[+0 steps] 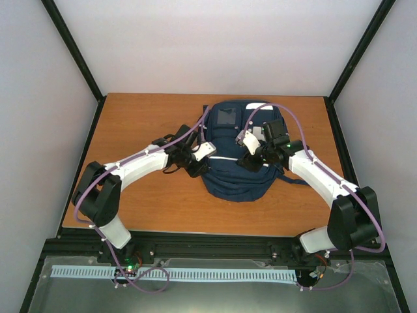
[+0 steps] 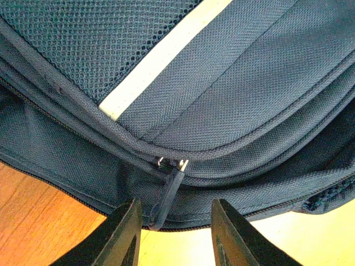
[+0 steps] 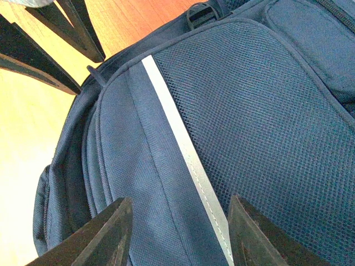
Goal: Pack the student bag
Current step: Zip the student bag at the center of the board.
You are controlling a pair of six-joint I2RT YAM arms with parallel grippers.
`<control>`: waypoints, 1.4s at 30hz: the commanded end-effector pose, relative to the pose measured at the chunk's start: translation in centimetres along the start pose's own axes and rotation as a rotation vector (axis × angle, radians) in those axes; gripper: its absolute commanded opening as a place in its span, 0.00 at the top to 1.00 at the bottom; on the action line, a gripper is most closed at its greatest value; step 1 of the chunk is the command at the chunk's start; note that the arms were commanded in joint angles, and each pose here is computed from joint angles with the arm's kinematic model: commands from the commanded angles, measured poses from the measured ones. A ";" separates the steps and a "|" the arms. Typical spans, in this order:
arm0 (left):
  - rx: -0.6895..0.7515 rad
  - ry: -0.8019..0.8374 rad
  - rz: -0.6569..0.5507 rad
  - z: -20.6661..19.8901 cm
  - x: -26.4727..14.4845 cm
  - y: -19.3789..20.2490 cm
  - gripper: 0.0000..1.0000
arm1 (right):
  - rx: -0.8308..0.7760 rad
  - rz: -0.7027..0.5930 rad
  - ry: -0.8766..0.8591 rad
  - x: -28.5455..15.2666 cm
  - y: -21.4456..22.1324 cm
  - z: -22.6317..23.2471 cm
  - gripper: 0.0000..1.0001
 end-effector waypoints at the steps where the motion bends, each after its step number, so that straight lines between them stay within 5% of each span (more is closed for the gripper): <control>1: 0.034 0.006 -0.016 0.0 0.3 -0.5 0.66 | 0.007 -0.019 -0.012 0.0 -0.2 0.0 0.52; 18: 0.057 -0.042 0.012 -0.1 1.9 0.2 0.72 | 0.014 -0.003 -0.018 0.3 0.2 0.0 0.52; 26: 0.027 -0.034 0.005 -0.8 1.0 0.0 0.95 | 0.012 0.009 -0.010 0.5 0.4 -0.2 0.52; 42: -0.107 0.330 -0.079 -8.5 0.5 0.4 0.99 | 0.083 0.123 -0.070 3.9 2.7 -0.8 0.57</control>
Point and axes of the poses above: each gripper's point midway between its finger pads, its own x axis out along the fingers, its own z axis along the line the jaws close on, y = z × x, the point moved 7 cm from there along -x, back along the fingers, and after that the axes turned 14 degrees about -x, right-handed, at the moved point
